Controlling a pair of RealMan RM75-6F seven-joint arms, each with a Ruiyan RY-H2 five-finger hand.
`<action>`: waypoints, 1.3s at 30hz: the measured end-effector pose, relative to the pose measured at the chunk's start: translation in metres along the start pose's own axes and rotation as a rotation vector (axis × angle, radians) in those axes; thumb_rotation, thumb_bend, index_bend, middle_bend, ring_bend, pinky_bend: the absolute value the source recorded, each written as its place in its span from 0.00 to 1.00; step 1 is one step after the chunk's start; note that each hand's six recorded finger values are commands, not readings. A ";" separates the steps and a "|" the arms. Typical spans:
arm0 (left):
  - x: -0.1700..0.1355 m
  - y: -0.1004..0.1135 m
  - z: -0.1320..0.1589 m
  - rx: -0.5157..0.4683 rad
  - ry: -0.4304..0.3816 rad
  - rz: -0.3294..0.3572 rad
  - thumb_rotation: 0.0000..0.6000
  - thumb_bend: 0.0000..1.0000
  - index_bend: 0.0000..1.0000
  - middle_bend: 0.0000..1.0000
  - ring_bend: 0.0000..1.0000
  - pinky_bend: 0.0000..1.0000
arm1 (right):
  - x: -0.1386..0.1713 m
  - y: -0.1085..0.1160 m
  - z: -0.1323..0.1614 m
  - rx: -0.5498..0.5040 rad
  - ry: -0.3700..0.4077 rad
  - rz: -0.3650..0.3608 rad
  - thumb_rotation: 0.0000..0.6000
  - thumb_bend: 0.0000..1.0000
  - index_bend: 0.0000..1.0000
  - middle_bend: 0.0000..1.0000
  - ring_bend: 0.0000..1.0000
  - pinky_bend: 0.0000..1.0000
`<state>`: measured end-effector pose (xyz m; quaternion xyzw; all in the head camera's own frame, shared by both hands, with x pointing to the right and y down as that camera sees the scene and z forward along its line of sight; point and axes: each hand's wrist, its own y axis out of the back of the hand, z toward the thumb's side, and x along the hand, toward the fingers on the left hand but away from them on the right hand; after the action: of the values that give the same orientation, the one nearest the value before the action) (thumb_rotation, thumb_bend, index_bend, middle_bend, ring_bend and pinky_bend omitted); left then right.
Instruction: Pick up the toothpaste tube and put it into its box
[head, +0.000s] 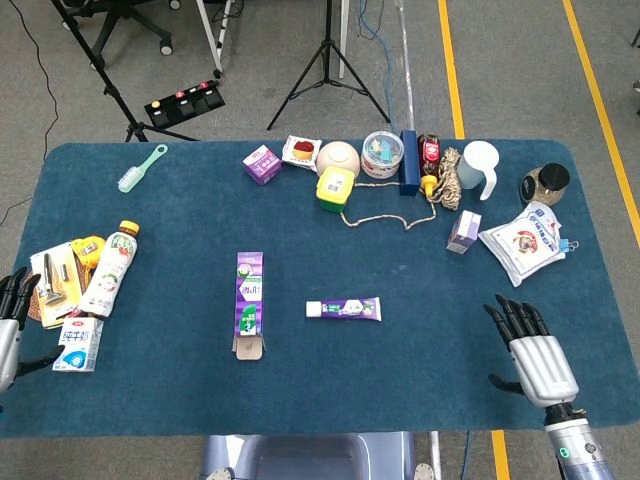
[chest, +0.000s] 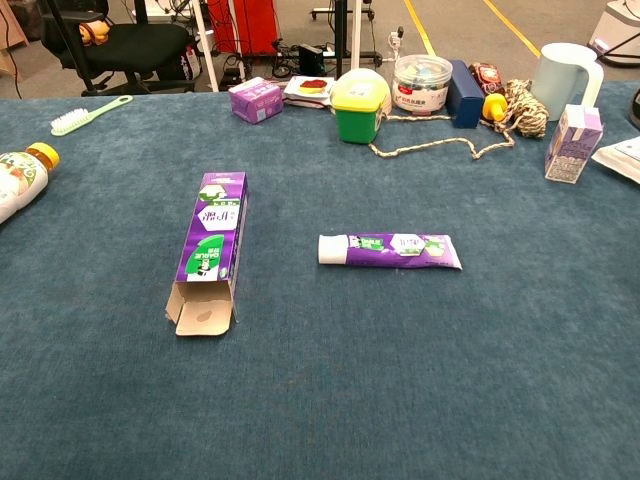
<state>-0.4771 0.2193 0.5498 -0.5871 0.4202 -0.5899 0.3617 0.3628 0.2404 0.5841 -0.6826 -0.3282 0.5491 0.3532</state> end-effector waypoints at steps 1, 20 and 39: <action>0.000 0.001 0.000 -0.004 -0.004 -0.001 1.00 0.00 0.00 0.00 0.01 0.11 | -0.002 -0.001 0.004 -0.017 0.014 0.012 1.00 0.00 0.06 0.02 0.00 0.07; -0.002 0.006 -0.003 -0.047 -0.013 -0.008 1.00 0.01 0.00 0.00 0.01 0.11 | -0.093 -0.027 0.135 -0.020 0.191 0.067 1.00 0.00 0.14 0.17 0.17 0.23; 0.003 0.003 -0.011 -0.054 0.015 -0.027 1.00 0.01 0.00 0.00 0.01 0.11 | -0.150 -0.057 0.194 0.003 0.118 0.119 1.00 0.00 0.24 0.30 0.29 0.31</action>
<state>-0.4880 0.2166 0.5490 -0.5979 0.4306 -0.5875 0.3345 0.1414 0.1689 0.6810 -0.7315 -0.2647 0.5287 0.3396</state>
